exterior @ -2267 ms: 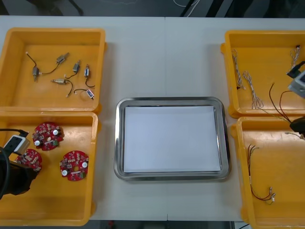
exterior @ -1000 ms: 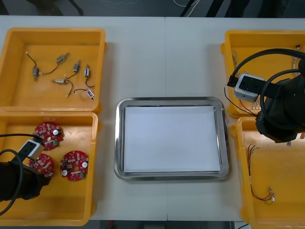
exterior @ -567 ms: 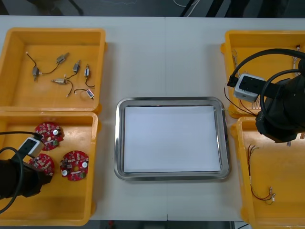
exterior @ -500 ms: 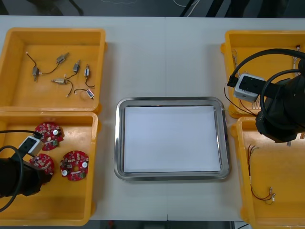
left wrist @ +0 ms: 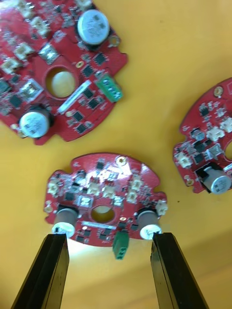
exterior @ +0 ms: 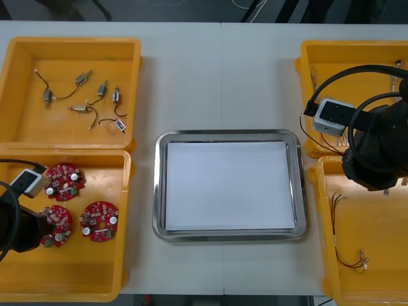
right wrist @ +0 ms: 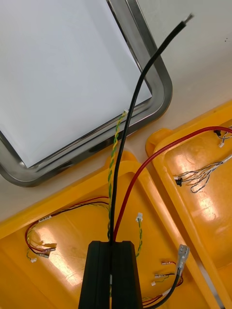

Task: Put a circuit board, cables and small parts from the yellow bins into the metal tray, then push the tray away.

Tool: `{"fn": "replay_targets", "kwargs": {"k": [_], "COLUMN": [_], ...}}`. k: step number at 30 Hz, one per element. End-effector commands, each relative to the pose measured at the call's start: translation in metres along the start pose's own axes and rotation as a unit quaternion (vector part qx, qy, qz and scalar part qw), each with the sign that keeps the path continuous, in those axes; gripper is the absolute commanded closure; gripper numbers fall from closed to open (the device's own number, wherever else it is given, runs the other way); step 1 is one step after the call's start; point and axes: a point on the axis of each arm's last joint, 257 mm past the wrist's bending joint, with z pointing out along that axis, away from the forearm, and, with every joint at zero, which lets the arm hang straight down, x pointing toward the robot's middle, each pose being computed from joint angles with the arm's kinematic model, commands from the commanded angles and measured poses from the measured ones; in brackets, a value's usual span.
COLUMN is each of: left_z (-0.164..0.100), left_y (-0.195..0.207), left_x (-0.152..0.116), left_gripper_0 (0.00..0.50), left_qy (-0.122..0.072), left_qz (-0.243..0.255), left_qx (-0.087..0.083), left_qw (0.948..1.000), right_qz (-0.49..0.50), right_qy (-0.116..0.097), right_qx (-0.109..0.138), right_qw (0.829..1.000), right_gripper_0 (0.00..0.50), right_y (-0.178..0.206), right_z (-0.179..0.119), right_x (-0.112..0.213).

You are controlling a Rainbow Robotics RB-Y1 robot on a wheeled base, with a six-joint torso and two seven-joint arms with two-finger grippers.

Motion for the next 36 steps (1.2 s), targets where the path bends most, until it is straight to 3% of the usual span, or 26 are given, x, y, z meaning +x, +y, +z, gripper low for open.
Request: {"fn": "replay_targets", "kwargs": {"k": [1,7,16,27,36], "left_z": [-0.012,-0.013,-0.007,0.015,0.020], "left_y": [0.013,0.018,0.012,0.011,-0.003], "left_x": [0.014,0.023,0.035,0.042,0.045], "left_gripper_0": [0.000,0.000,0.000,0.000,0.000], "left_qy": [0.016,0.019,0.021,-0.004,-0.015], "left_qz": [0.061,0.097,0.163,0.203,0.208], "left_qx": [-0.018,-0.020,-0.008,-0.006,0.009], "left_qw": [0.9978,0.9949,0.9864,0.9791,0.9780], "right_qz": [-0.004,-0.003,-0.003,-0.003,0.001], "right_qy": [-0.002,-0.002,-0.002,-0.002,0.002], "right_qx": [0.017,0.017,0.017,0.016,0.001], "right_qw": [1.000,1.000,1.000,1.000,1.000], "right_gripper_0": [0.500,0.500,0.500,0.500,0.500], "right_y": [-0.005,-0.005,-0.005,-0.004,-0.001], "right_z": [-0.007,-0.007,-0.007,-0.007,-0.005], "right_x": [-0.003,-0.003,-0.003,-0.003,-0.001]}}
